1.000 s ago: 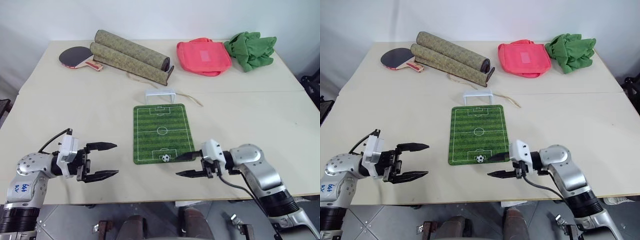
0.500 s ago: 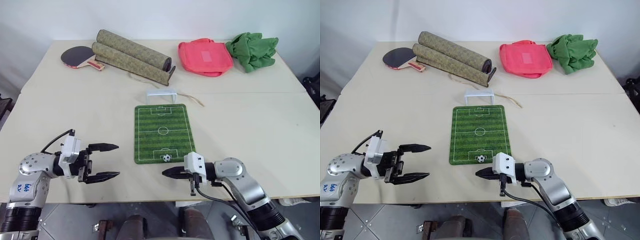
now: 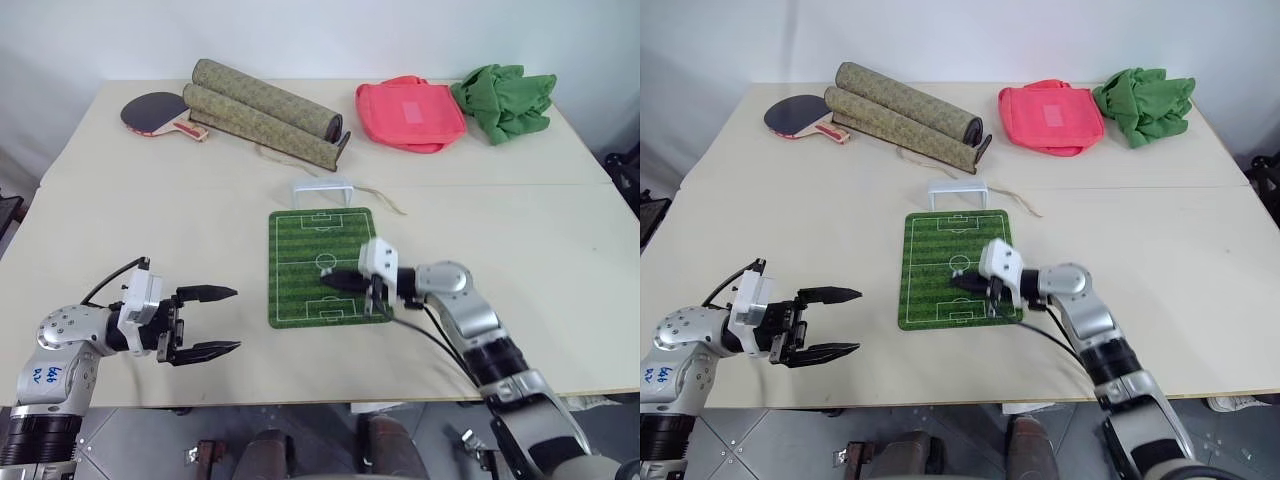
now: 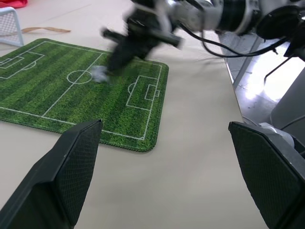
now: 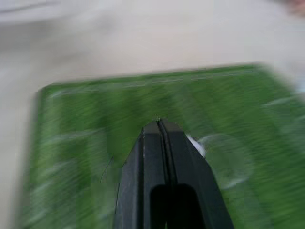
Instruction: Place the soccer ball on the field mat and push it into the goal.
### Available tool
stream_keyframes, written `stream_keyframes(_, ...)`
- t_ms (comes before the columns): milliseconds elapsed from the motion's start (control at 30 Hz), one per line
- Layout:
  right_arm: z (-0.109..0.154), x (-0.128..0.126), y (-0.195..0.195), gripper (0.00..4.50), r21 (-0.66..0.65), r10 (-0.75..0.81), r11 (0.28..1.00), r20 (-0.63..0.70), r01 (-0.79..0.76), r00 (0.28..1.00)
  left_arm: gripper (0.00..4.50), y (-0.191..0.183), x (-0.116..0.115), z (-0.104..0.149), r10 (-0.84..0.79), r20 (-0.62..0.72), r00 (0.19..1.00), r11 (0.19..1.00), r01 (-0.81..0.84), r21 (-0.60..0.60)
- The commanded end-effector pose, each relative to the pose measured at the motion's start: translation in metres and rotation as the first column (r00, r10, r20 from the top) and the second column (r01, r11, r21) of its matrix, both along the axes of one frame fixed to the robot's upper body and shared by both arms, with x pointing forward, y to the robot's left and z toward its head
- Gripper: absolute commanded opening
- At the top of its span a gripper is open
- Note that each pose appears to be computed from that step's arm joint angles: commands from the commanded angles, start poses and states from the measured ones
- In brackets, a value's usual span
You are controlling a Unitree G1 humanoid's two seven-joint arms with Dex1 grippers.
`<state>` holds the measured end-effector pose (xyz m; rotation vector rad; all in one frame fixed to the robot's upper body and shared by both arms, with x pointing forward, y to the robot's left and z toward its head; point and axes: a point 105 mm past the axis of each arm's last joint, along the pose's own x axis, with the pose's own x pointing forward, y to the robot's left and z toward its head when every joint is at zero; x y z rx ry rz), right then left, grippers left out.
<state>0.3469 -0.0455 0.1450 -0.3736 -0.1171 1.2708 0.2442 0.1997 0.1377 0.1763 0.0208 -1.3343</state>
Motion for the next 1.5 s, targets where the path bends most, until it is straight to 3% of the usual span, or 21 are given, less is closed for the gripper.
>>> stream_keyframes(33,0.007,-0.008,0.009,0.02,0.056,0.022,0.998,-0.011,-0.021,1.000,4.50,-0.001,-0.004,0.006,0.005,0.018,1.000,1.000,-0.005,-0.013)
stream_keyframes(233,0.001,-0.031,0.009,0.02,0.058,0.095,0.994,-0.023,-0.094,0.995,4.50,0.001,-0.007,0.005,0.012,0.009,1.000,1.000,-0.012,-0.013)
stream_keyframes(467,0.009,-0.054,-0.034,0.02,0.097,0.144,0.985,0.020,-0.145,0.989,4.50,0.008,-0.004,0.010,0.037,0.039,0.999,0.999,-0.038,0.012)
stream_keyframes(667,0.000,-0.086,-0.132,0.02,-0.029,-0.002,1.000,0.015,0.003,1.000,4.50,0.037,0.004,0.006,0.151,0.081,0.985,0.985,-0.157,0.076)
stream_keyframes(900,0.010,-0.107,-0.167,0.02,-0.018,-0.143,0.989,0.047,0.144,0.989,4.50,0.052,0.018,0.013,0.279,0.134,0.951,0.956,-0.289,0.057)
stream_keyframes(1100,0.039,-0.102,-0.175,1.92,0.091,-0.264,0.963,0.160,0.252,0.951,4.50,0.058,0.022,0.012,0.327,0.150,0.933,0.938,-0.339,0.066)
stream_keyframes(1333,0.043,-0.103,-0.182,4.34,0.099,-0.307,0.951,0.181,0.293,0.934,4.50,0.064,0.036,0.034,0.424,0.191,0.885,0.905,-0.424,-0.044)
stream_keyframes(1500,0.051,-0.100,-0.180,4.46,0.183,-0.337,0.934,0.161,0.308,0.928,4.50,0.063,0.041,0.046,0.446,0.157,0.881,0.895,-0.433,-0.110)
